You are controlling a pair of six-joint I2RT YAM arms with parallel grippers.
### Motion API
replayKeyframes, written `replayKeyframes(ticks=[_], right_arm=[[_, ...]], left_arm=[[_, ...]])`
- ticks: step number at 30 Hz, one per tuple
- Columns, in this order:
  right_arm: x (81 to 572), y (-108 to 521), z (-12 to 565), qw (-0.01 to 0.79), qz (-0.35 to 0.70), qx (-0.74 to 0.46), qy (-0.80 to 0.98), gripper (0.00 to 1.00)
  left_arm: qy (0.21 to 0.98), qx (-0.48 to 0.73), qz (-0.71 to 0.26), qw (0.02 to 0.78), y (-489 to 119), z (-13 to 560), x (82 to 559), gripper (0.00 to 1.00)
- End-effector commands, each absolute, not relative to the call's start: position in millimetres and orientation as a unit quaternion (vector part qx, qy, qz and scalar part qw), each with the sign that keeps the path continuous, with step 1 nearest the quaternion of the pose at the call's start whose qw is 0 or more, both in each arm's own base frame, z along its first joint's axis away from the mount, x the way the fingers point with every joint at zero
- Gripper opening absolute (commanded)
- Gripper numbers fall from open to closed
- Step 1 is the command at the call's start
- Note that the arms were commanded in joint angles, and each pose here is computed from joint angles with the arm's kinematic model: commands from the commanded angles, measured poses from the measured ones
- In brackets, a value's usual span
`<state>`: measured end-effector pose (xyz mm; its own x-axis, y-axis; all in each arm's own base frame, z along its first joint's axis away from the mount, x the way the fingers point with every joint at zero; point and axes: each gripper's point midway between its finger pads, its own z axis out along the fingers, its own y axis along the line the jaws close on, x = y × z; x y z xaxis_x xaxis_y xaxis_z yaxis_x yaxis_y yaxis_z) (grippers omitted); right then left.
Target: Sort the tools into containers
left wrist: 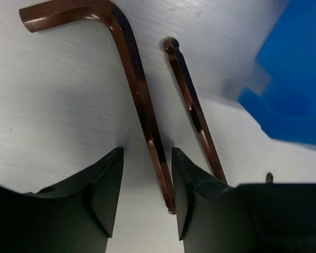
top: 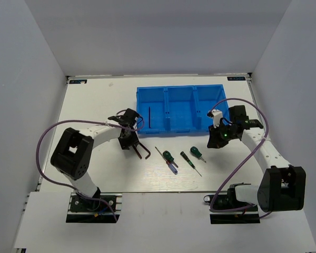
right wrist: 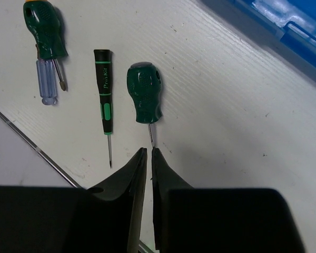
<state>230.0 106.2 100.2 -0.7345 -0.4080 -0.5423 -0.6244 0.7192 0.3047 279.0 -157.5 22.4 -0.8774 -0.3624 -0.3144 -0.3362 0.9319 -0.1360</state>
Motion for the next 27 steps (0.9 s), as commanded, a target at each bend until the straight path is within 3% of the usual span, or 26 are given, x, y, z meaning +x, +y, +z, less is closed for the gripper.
replayKeyframes(ticks=[1,5,6,10,14,16,19,20,22,23,27], right_arm=[[232.2,107.3,106.4,0.239,0.237,-0.291,0.895,0.15],[234.2,106.3,107.2,0.242,0.236,-0.291,0.895,0.15],[233.9,106.8,106.4,0.240,0.236,-0.292,0.895,0.15],[234.8,108.5,108.2,0.245,0.239,-0.292,0.893,0.15],[230.7,111.6,108.6,0.238,0.253,-0.295,0.890,0.19],[226.0,117.5,109.9,0.234,0.273,-0.308,0.881,0.28],[219.8,125.8,112.4,0.226,0.302,-0.328,0.866,0.30],[218.0,126.4,112.5,0.218,0.308,-0.327,0.866,0.23],[220.6,127.8,111.4,0.213,0.308,-0.333,0.865,0.00],[222.2,125.9,109.7,0.212,0.298,-0.335,0.868,0.00],[230.7,120.6,105.2,0.215,0.269,-0.338,0.876,0.03]], left_arm=[[0.964,-0.185,-0.038,0.190,-163.2,32.5,296.4,0.51],[0.969,-0.183,-0.002,0.166,-153.0,24.3,287.1,0.27],[0.970,-0.183,0.010,0.161,-145.9,20.8,279.2,0.16],[0.966,-0.186,0.002,0.180,-138.9,36.3,270.6,0.00],[0.952,-0.164,-0.041,0.254,-144.0,94.5,278.6,0.00],[0.940,-0.122,-0.075,0.308,-152.7,128.7,295.5,0.00],[0.904,-0.024,-0.156,0.397,-186.4,184.9,328.3,0.00],[0.897,0.001,-0.172,0.407,-197.4,191.7,336.4,0.00],[0.884,0.062,-0.210,0.412,-227.9,202.5,356.5,0.00],[0.874,0.070,-0.220,0.428,-238.2,222.1,370.9,0.00],[0.883,0.099,-0.211,0.407,-266.4,202.5,399.6,0.00]])
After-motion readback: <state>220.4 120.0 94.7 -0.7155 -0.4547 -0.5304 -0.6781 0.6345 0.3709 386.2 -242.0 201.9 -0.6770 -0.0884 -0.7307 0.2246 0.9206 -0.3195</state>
